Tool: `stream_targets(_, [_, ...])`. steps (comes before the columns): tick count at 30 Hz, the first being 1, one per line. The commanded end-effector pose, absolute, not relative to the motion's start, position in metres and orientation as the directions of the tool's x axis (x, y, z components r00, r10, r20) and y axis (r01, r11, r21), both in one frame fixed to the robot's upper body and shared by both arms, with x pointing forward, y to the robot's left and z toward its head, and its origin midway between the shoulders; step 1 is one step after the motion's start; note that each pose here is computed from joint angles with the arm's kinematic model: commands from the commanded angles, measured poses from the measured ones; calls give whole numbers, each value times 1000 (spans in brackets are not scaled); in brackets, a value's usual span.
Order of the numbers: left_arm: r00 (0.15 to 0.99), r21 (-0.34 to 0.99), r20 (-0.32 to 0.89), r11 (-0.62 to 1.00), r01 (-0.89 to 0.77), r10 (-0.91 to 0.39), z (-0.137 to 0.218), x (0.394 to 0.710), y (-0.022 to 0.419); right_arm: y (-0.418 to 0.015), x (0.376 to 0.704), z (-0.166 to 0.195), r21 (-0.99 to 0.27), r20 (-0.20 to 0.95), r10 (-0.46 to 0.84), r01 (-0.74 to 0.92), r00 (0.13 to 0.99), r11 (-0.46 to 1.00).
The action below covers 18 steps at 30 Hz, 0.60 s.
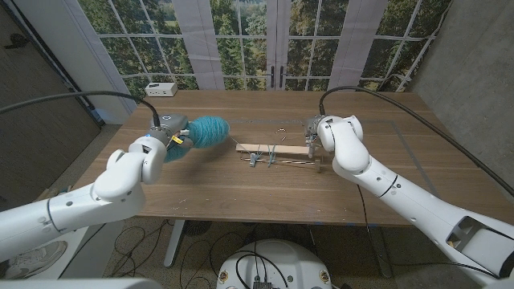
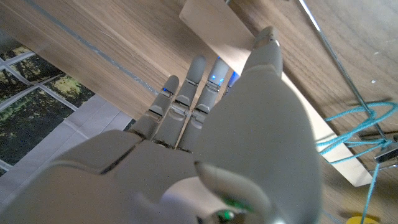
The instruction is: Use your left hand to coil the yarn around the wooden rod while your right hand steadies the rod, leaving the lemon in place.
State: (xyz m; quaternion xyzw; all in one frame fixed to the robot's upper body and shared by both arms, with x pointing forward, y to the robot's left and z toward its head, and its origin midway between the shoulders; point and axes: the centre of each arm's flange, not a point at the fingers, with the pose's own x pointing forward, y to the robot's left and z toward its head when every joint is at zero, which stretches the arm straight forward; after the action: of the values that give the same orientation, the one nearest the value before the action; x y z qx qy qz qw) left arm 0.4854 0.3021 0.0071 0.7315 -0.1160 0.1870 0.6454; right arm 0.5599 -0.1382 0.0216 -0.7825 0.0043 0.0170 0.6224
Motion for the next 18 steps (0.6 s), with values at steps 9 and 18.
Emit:
stream_targets(9, [823, 813, 567, -180, -554, 31, -37, 498, 295, -128, 572, 9, -969, -66, 15, -61, 998, -241])
stream_targets(18, [904, 892, 428, -174, -417, 25, -28, 499, 299, -126, 566, 12, -964, -4, 19, 1, 1000, -265])
